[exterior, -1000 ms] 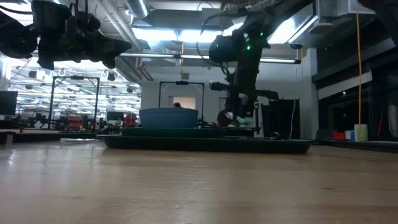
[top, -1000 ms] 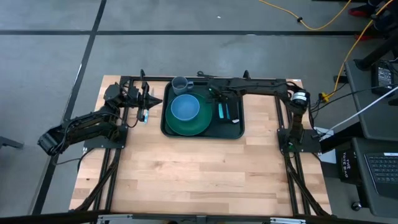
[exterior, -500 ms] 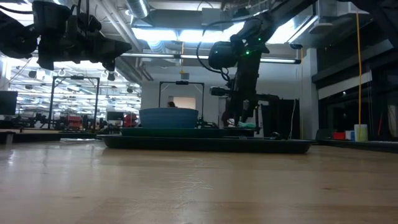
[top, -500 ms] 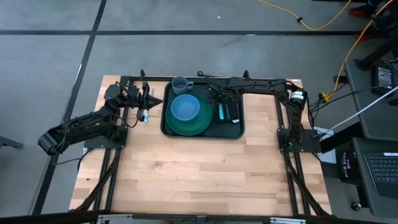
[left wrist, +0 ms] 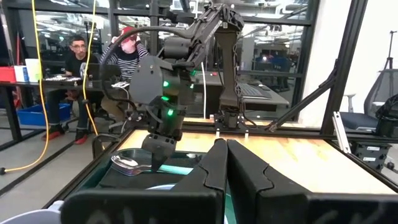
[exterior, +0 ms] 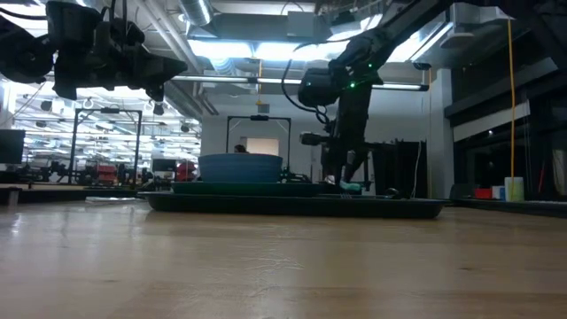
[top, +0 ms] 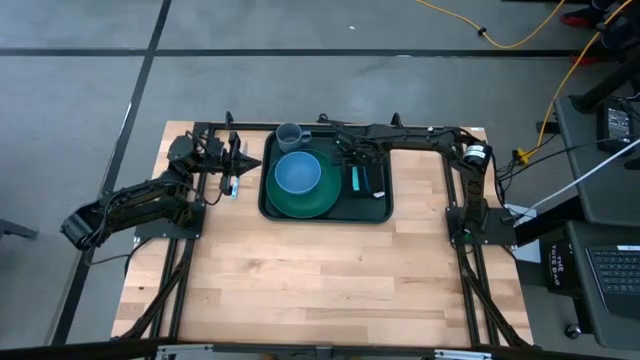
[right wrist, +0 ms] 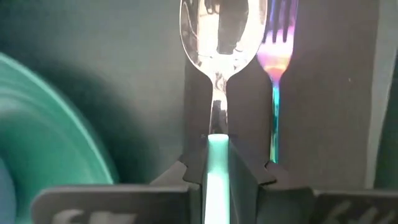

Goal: Set up tray
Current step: Put the green spoon on the black table napkin beside the blue fork on the black tray

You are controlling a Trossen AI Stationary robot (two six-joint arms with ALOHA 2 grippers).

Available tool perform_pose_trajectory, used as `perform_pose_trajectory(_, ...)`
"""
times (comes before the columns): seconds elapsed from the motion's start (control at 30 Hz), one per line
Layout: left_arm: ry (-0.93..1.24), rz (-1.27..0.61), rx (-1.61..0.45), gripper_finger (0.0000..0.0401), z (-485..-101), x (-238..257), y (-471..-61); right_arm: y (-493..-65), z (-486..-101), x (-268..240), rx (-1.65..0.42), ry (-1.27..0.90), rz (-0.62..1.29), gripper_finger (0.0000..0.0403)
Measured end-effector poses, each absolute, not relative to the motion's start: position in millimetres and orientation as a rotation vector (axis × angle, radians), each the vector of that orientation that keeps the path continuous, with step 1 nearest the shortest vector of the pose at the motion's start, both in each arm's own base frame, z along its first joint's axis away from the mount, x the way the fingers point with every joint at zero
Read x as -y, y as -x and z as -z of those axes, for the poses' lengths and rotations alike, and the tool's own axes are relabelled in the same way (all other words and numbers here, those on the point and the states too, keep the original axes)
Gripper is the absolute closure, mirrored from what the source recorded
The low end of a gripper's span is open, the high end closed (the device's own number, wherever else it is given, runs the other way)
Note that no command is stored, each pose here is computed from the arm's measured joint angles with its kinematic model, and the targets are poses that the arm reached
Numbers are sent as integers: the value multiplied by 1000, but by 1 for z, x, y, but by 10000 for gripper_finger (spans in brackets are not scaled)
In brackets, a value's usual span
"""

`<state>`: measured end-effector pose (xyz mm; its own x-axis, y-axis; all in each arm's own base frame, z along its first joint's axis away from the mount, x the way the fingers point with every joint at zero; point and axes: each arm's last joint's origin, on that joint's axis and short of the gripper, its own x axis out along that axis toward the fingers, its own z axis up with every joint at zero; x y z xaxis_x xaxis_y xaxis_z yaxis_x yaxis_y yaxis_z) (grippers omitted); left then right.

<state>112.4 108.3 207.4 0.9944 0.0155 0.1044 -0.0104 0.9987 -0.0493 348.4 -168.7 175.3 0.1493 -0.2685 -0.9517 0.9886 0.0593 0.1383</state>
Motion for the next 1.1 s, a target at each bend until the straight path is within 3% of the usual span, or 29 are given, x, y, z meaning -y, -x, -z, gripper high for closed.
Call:
perform_pose_trajectory(0.23,49,-13,105,398,-207,-108,-112,-352,-160,170,-974,-1053,1155,359)
perform_pose_trajectory(1.1,49,-14,105,398,-207,-108,-112,-348,-158,179,-985,-1051,1154,349)
